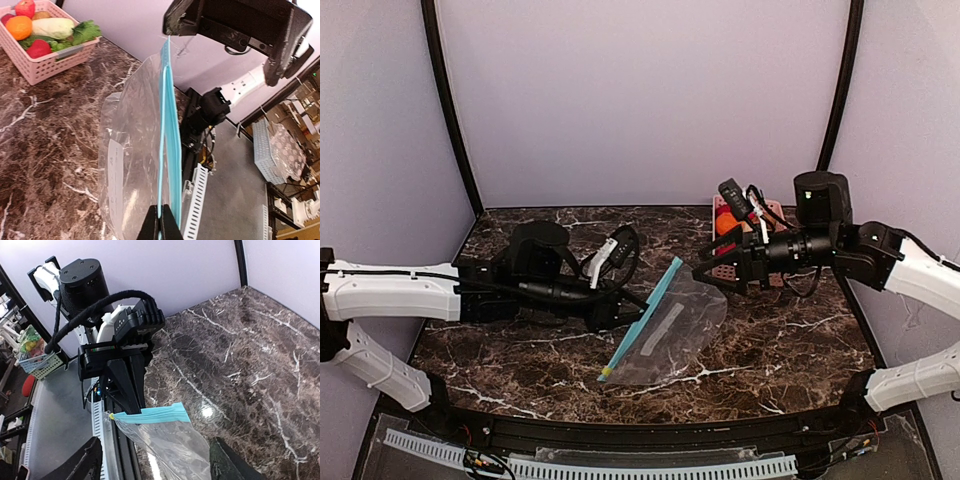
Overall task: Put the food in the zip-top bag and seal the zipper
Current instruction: Pass from the right arm to the left, then open the zipper food storage bag.
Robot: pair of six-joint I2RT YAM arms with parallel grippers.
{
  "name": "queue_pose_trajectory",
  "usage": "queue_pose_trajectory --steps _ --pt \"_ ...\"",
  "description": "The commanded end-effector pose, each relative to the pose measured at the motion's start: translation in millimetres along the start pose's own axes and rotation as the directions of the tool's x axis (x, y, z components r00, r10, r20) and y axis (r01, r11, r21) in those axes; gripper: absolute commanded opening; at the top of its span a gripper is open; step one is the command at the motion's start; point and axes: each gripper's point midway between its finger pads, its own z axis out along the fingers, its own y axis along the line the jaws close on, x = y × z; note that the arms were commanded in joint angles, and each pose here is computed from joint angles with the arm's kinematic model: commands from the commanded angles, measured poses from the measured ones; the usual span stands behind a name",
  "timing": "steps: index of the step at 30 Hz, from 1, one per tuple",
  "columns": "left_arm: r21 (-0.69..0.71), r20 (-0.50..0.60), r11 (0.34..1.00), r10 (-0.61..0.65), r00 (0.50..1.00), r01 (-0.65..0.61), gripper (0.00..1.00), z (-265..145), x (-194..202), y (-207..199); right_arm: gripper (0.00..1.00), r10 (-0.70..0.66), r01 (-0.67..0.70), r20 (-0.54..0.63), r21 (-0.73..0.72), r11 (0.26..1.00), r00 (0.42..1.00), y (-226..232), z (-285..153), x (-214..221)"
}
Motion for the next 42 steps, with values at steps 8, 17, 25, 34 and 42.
queue_pose_trajectory --steps 8,17,25,34,42 --pt "-0.496 0.136 0.866 0.005 0.991 0.063 0.01 -46 -19 76 0.82 0.265 -0.323 0.228 0.275 0.905 0.937 -43 -23 -31" --pt "-0.651 0.187 0.756 0.075 0.979 0.066 0.01 -57 -36 79 0.8 0.378 -0.467 0.283 0.398 0.79 0.881 -49 -7 -22" --pt "-0.653 0.166 0.754 0.042 0.985 0.078 0.01 -41 -27 82 0.78 0.418 -0.481 0.238 0.403 0.779 0.877 -37 33 -16" --pt "-0.633 0.162 0.769 0.017 0.987 0.091 0.01 -29 -21 82 0.76 0.435 -0.473 0.191 0.434 0.767 0.88 -38 77 -11" --pt "-0.619 0.169 0.779 0.009 0.986 0.099 0.01 -26 -19 82 0.75 0.434 -0.477 0.211 0.511 0.715 0.876 -58 90 -7"
